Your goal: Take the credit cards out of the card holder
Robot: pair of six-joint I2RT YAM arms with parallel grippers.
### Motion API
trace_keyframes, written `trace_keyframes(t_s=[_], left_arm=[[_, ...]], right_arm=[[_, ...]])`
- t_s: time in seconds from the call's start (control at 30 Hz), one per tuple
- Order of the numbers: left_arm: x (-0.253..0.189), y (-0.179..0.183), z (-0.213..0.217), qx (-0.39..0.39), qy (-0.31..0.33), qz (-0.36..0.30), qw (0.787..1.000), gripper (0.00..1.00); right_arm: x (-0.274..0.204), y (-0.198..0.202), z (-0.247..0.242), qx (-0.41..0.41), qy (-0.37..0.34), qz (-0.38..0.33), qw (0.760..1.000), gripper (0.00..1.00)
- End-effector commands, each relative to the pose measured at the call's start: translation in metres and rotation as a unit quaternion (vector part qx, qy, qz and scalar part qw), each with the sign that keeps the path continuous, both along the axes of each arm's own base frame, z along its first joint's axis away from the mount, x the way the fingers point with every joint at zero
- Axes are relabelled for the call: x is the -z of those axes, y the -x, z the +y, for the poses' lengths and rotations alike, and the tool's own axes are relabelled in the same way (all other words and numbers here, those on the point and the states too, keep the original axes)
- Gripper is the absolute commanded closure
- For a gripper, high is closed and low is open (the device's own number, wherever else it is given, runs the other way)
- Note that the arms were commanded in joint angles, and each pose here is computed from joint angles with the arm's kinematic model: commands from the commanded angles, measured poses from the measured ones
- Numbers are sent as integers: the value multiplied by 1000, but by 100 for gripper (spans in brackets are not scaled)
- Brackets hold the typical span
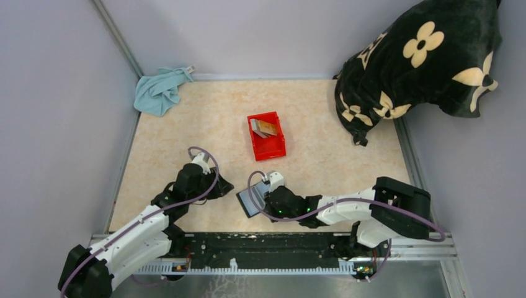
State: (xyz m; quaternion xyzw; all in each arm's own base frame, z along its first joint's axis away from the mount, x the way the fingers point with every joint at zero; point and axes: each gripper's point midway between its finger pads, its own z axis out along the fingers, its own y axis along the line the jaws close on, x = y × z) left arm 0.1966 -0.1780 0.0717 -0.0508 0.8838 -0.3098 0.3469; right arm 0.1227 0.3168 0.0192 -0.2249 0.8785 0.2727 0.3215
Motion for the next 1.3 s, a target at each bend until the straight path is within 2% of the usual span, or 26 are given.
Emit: trace_keyframes(t_s=[0.0,0.07,0.1,0.17,0.2,0.27,0.33,0.4,0.53,0.6,0.8,1.03,1.27], left_arm=[[-1,4,-5,7,19,1,1000,76],[0,6,-11,19,35,4,999,96],[3,8,-14,24,42,10,999,100],[7,10,-18,30,54,16,998,100],[8,11,-20,32,59,18,998,100],[12,11,-21,33,58,25,997,99],[15,11,-19,28,52,28,998,88],[15,9,-16,22,46,25,998,70],[15,5,-8,9,24,14,1000,35],[16,4,-3,3,5,18,1000,26],[28,4,18,-40,-45,41,997,26],[36,8,21,-48,-38,43,997,26],[40,9,22,-47,-43,46,997,27]], right_arm=[[-45,-11,8,-1,-32,-52,998,100],[-59,-21,1,14,-29,-77,997,100],[-63,-27,-2,19,-27,-84,996,100],[-69,-38,-8,26,-23,-92,995,100],[-70,-42,-10,26,-20,-95,995,96],[-74,-51,-12,25,0,-110,994,77],[-77,-55,-6,10,20,-119,993,57],[-79,-58,4,-2,34,-121,992,47],[-71,-61,22,-18,65,-128,989,43],[-62,-60,29,-27,87,-125,988,42],[-44,-54,46,-44,120,-120,984,40],[-33,-42,56,-62,134,-114,982,32],[-18,-34,59,-73,156,-112,979,30]])
